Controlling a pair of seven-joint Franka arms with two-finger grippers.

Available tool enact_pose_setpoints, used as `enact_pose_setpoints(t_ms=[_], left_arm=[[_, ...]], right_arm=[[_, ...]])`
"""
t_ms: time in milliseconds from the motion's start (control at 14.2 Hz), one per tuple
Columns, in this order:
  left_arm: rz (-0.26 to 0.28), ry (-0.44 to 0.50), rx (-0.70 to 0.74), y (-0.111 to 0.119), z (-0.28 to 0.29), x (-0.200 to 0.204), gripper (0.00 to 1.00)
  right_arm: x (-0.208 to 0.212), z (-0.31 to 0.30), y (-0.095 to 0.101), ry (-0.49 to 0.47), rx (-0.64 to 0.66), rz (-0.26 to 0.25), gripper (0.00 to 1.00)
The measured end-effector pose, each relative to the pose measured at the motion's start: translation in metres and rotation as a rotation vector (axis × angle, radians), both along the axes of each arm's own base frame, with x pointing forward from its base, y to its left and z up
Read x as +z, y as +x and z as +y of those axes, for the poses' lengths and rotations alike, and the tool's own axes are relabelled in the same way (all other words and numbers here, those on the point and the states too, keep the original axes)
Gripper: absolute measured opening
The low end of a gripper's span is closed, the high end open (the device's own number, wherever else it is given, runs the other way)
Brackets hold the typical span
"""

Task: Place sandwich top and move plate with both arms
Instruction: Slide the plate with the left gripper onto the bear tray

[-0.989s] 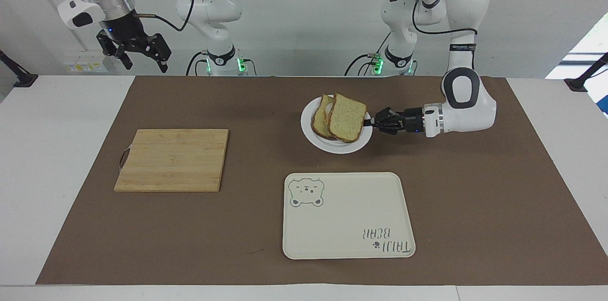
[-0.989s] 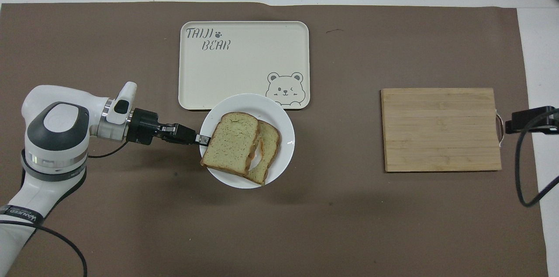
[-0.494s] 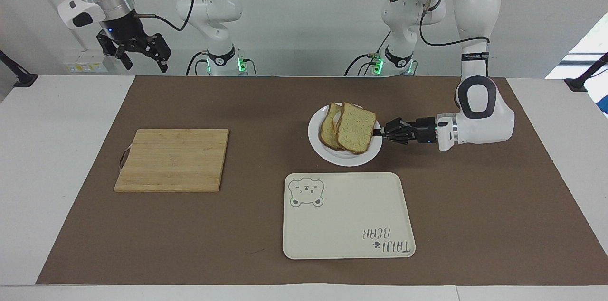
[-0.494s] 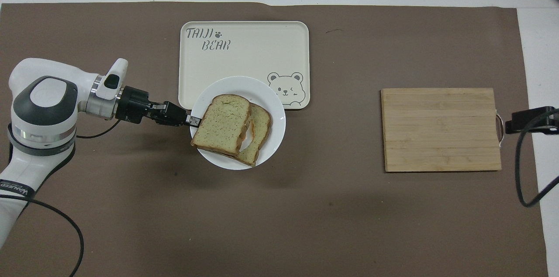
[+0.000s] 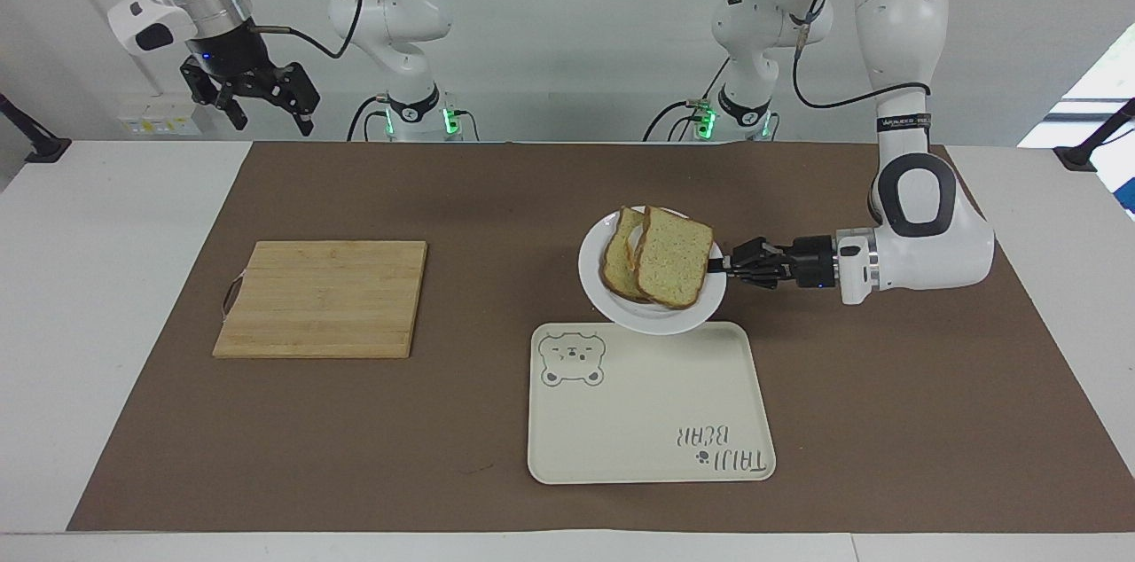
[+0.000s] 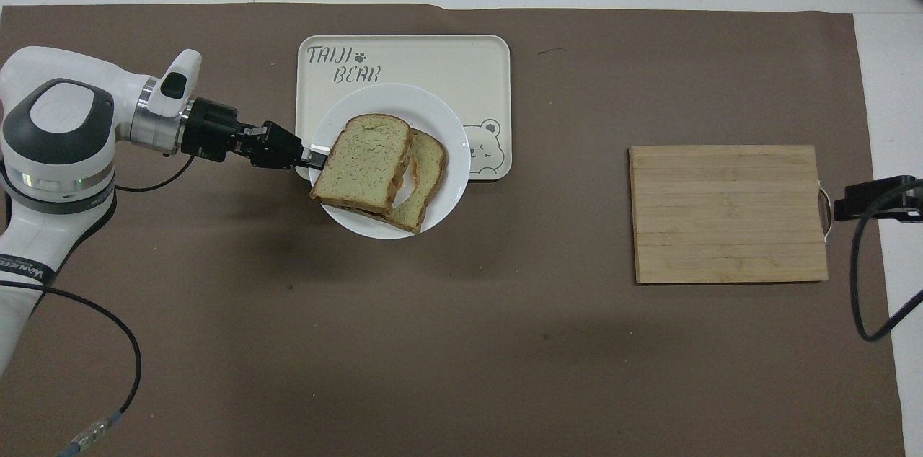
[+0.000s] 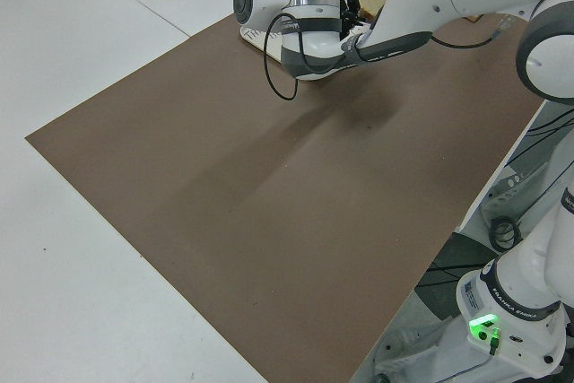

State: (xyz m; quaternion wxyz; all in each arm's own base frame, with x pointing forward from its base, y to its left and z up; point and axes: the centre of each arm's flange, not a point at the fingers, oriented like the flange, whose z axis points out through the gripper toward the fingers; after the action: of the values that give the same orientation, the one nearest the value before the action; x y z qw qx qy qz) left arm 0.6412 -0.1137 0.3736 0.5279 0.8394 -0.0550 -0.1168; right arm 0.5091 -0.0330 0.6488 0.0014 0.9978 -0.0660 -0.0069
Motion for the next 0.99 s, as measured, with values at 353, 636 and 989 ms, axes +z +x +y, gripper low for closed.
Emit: enact_pose_setpoints(t_ms=[353,636,989], left_arm=[[-0.002,-0.001,0.008,0.035,-0.002,0.0,0.05],[-0.007,0.002,0.022,0.053,0.0,-0.02,0.05],[-0.017,0.021,0.069,0.07,0.003,-0.048,0.05]], right_arm=[[0.0,0.0,0.0,0.0,0.0,0.0,1.0],[0.0,0.0,0.0,0.0,0.0,0.0,1.0],[0.0,0.0,0.0,0.0,0.0,0.0,1.0]])
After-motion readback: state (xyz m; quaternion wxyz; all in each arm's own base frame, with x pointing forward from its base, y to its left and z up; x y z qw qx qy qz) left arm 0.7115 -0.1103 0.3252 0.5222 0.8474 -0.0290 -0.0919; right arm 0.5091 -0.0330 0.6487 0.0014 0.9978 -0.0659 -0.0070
